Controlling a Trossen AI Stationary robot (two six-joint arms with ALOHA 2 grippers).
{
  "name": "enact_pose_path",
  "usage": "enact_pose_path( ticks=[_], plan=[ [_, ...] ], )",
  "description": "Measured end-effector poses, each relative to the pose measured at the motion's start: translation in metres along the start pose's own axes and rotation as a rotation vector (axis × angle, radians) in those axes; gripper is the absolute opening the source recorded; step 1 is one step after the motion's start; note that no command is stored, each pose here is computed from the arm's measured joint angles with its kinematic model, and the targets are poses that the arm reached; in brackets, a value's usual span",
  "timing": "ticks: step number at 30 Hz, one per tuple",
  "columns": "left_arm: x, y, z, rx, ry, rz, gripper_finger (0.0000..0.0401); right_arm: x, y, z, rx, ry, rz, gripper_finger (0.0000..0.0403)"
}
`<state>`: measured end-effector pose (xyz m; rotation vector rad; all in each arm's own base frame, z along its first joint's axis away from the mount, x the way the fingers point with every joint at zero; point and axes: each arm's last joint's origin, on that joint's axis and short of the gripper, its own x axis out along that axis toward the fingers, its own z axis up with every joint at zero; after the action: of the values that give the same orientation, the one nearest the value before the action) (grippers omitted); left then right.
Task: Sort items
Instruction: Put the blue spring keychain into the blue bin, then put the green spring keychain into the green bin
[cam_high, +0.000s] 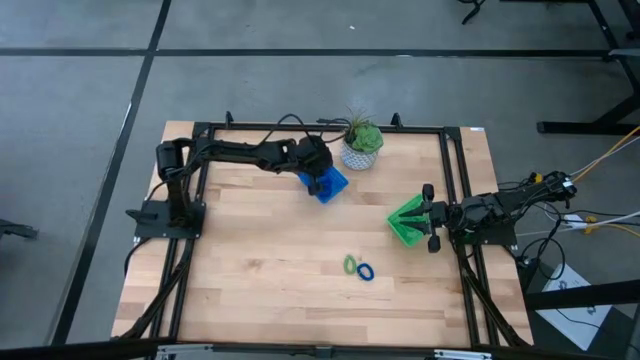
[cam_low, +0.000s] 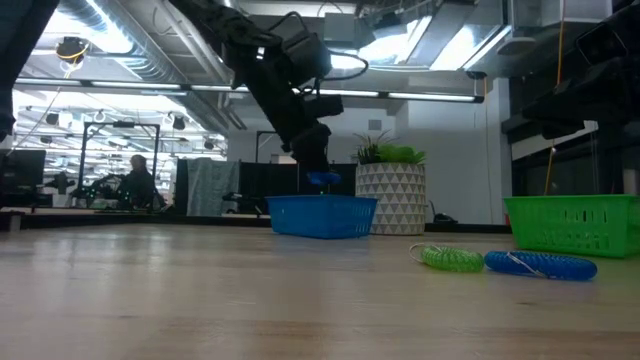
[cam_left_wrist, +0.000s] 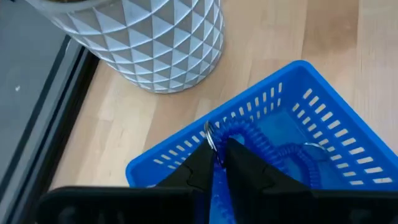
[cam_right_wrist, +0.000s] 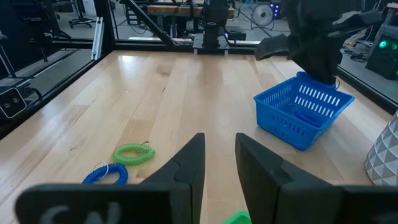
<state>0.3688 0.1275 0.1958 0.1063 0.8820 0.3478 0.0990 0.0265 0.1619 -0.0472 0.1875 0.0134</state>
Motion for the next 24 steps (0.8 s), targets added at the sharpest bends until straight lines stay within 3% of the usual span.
enact_pose_path(
  ticks=[5, 19, 24],
  plan=[
    [0.0, 0.0, 0.001, -0.055, -0.008, 0.002, 0.0055, 0.0, 0.0, 0.0, 0.0, 0.001, 0.0, 0.009],
    [-0.012, -0.002, 0.015, -0.055, -0.063, -0.004, 0.0165, 0.0, 0.0, 0.0, -0.001, 0.0, 0.0, 0.009],
    [-0.024, -0.018, 0.034, 0.014, -0.141, -0.144, 0.0175, 0.0, 0.0, 0.0, 0.0, 0.001, 0.0, 0.009]
  ],
)
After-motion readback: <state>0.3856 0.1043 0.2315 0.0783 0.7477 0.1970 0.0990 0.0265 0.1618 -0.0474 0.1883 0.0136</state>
